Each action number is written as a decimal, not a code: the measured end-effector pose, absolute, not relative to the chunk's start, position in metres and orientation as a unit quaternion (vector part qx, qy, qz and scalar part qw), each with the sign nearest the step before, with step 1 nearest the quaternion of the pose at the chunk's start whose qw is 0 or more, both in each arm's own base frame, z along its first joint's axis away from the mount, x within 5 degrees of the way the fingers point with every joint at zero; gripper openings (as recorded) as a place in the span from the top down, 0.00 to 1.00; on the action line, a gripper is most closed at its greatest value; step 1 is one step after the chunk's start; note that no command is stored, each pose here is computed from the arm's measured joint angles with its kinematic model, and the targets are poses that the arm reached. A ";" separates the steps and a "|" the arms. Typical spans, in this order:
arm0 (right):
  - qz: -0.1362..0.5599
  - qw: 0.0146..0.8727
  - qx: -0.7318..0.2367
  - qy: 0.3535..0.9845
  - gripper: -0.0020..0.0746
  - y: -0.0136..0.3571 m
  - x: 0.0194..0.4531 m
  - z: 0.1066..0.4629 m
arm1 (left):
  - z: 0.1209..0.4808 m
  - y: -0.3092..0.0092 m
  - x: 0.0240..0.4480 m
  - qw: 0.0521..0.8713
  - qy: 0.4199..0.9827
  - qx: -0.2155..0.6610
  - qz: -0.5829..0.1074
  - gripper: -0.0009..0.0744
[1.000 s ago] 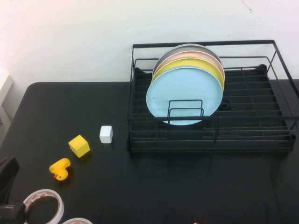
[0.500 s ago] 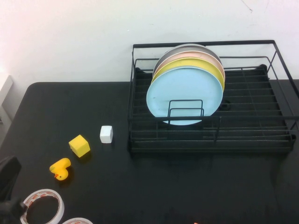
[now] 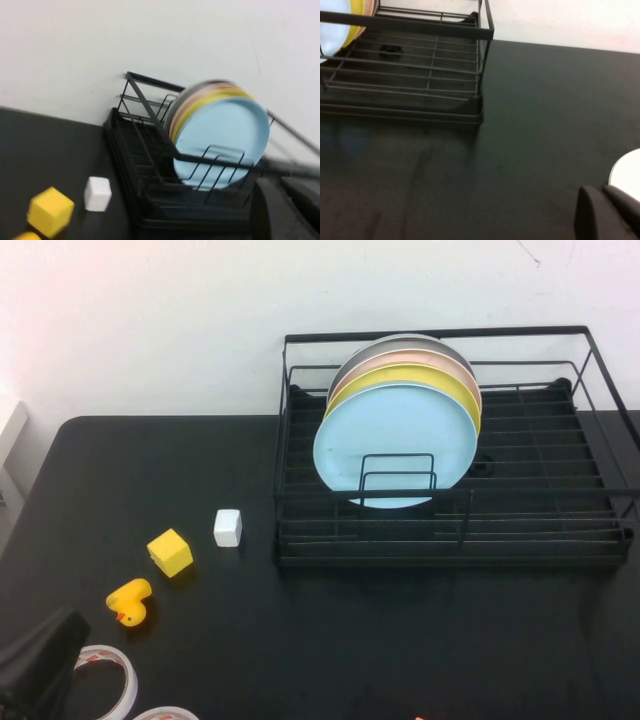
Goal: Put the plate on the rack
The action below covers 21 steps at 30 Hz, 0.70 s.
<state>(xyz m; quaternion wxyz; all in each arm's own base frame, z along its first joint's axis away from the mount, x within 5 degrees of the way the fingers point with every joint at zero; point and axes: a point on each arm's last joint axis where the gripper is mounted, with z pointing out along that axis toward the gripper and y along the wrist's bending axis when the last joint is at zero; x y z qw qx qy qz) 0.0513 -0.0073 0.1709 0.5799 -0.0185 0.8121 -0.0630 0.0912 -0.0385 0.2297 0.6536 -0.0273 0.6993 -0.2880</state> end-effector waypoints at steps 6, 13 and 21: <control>-0.063 0.580 -0.018 0.812 0.97 -0.007 0.051 0.171 | 0.231 -0.033 0.081 0.682 0.693 0.046 -0.230 0.99; -0.063 0.580 -0.018 0.812 0.97 -0.007 0.051 0.171 | 0.223 -0.017 0.071 0.672 0.719 -0.018 -0.175 0.99; -0.063 0.580 -0.019 0.812 0.97 -0.007 0.051 0.171 | 0.212 -0.002 0.059 0.651 0.741 -0.106 -0.126 0.99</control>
